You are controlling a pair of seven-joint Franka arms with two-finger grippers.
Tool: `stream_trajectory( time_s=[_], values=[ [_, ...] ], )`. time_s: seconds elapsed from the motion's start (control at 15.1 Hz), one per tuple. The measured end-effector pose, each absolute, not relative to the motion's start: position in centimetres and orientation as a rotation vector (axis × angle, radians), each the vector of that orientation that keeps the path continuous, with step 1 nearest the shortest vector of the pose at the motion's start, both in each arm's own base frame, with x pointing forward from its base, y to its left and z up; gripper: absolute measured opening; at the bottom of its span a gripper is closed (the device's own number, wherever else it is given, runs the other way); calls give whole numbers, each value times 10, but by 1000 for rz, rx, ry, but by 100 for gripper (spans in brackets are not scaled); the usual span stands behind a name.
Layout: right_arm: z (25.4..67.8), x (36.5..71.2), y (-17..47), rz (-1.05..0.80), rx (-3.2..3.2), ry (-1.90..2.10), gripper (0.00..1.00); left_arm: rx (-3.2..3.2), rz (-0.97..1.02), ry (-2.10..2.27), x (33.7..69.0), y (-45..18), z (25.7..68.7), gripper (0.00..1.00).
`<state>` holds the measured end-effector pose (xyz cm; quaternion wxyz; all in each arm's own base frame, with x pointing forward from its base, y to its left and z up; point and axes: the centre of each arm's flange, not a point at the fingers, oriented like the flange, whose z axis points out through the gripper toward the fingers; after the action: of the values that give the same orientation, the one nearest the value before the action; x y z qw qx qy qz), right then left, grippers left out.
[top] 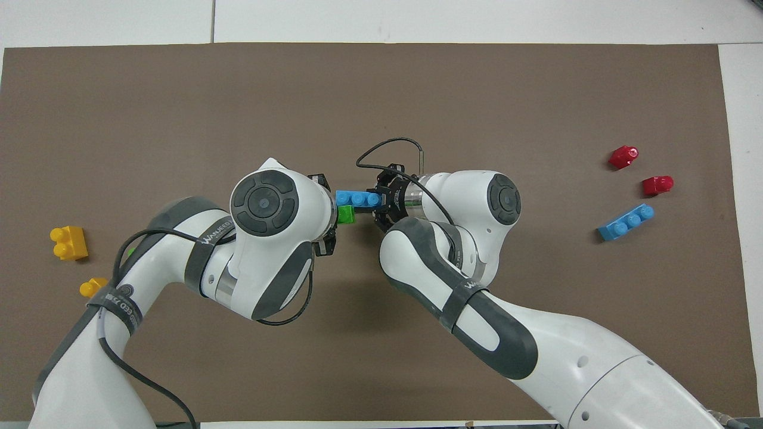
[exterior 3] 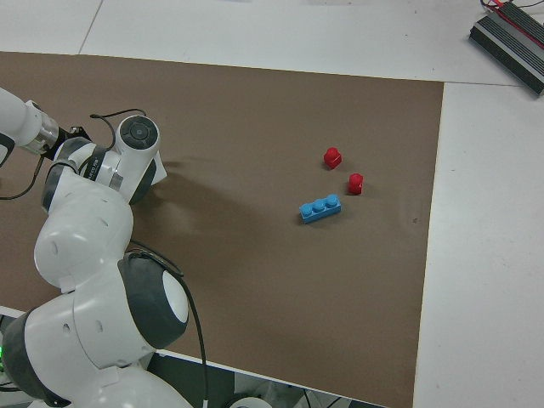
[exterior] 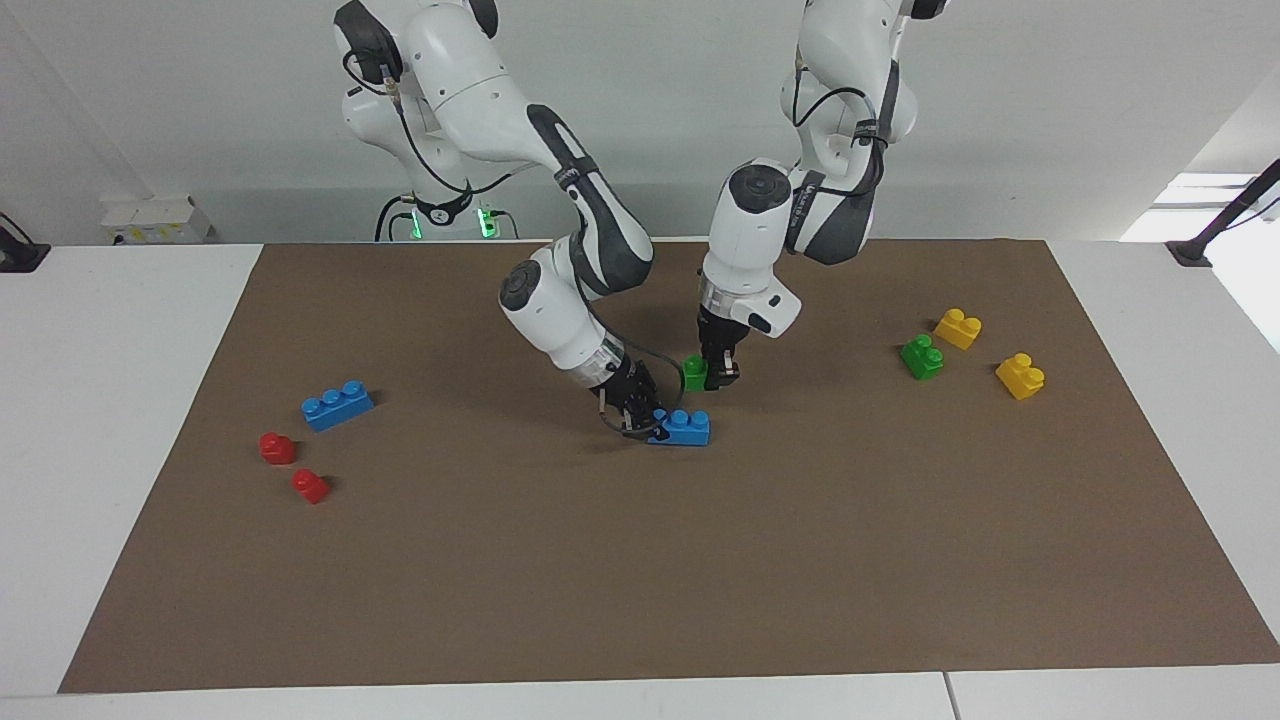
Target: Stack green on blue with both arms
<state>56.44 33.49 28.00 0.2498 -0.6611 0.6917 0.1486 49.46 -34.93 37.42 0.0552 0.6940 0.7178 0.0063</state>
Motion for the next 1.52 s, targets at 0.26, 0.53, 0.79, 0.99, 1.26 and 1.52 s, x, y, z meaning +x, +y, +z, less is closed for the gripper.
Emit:
stream_trajectory(
  time_s=[0.26,0.53,0.79,0.99,1.26,1.52],
  values=[
    [280,563,336,411,-1796,1885,34,2079,43,2187,496,-357,362,34],
    [280,563,336,411,-1796,1885,34,2062,61,2194,497,-360,353,34],
    [279,563,337,408,-1795,1885,34,2053,76,2199,497,-366,350,34],
    [280,563,337,407,-1794,1884,34,2056,78,2202,498,-366,350,34],
    [280,561,341,410,-1802,1878,34,2048,122,2211,515,-361,371,34],
    [280,559,344,412,-1807,1874,34,2042,130,2217,521,-357,372,34]
  ],
)
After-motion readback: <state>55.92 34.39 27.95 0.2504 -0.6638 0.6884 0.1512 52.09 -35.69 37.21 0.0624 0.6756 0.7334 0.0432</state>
